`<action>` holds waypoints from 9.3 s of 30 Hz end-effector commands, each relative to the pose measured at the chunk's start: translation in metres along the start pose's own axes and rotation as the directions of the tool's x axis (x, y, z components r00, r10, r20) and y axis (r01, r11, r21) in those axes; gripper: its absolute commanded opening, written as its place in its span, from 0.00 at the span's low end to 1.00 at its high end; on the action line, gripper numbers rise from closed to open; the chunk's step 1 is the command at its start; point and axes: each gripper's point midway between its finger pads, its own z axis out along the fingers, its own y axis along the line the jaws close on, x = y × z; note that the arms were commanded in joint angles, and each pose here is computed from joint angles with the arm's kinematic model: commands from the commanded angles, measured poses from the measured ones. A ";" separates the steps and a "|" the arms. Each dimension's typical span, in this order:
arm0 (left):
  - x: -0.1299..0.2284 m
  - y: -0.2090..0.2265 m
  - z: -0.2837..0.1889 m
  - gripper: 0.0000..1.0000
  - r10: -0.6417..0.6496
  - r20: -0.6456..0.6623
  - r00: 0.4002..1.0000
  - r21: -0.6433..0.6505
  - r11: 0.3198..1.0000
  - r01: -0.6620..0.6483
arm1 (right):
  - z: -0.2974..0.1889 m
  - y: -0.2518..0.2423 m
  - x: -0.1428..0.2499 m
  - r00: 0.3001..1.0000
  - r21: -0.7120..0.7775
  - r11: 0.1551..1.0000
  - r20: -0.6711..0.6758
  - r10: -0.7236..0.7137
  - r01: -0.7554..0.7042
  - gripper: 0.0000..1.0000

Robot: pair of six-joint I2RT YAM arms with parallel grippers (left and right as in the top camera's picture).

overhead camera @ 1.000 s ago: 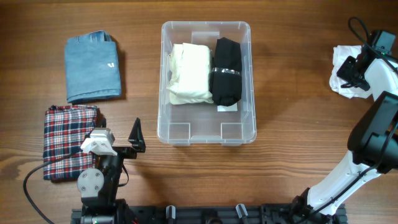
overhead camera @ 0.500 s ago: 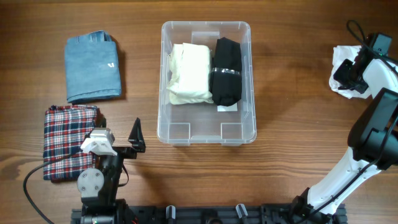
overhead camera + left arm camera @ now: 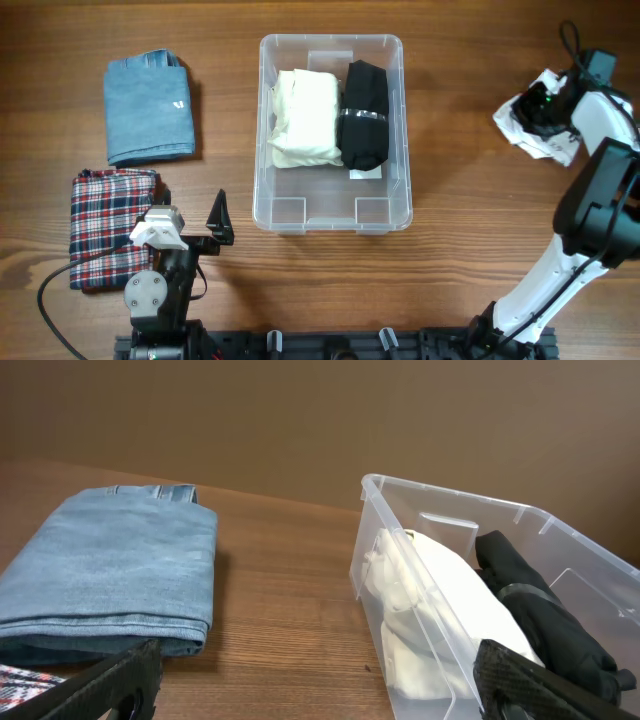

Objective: Pack container
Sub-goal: 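Grasp the white T-shirt with the right gripper and gather it, then lift the white T-shirt and carry it over the bin, then lower the white T-shirt onto the cream bundle and release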

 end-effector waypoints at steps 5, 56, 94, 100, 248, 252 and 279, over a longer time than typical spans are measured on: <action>0.002 0.002 0.000 1.00 0.018 -0.004 1.000 -0.005 1.000 -0.018 | -0.039 0.045 -0.013 1.000 -0.172 0.985 0.023 0.015 -0.011 0.07; 0.002 0.002 0.000 1.00 0.018 -0.003 1.000 -0.005 1.000 -0.018 | -0.051 -0.115 -0.043 0.988 -0.177 0.972 0.053 -0.144 0.152 1.00; 0.002 0.002 0.000 1.00 0.018 -0.003 1.000 -0.005 1.000 -0.018 | 0.029 -0.113 -0.013 0.988 -0.129 0.984 -0.075 -0.132 0.122 1.00; 0.002 0.002 0.000 1.00 0.018 -0.003 1.000 -0.005 1.000 -0.018 | 0.034 -0.113 -0.009 0.987 -0.123 0.985 -0.089 -0.136 0.124 0.99; 0.002 0.002 0.000 1.00 0.018 -0.003 1.000 -0.005 1.000 -0.018 | -0.050 0.259 0.262 0.509 -0.052 0.509 -0.005 -0.861 0.859 0.04; 0.002 0.002 0.000 1.00 0.018 -0.003 1.000 -0.005 1.000 -0.018 | -0.017 0.247 0.273 0.503 -0.066 0.509 -0.081 -0.860 0.858 0.04; 0.002 0.002 0.000 1.00 0.018 -0.003 1.000 -0.005 1.000 -0.018 | -0.057 0.309 0.291 0.527 -0.243 0.493 0.104 -0.843 0.836 0.04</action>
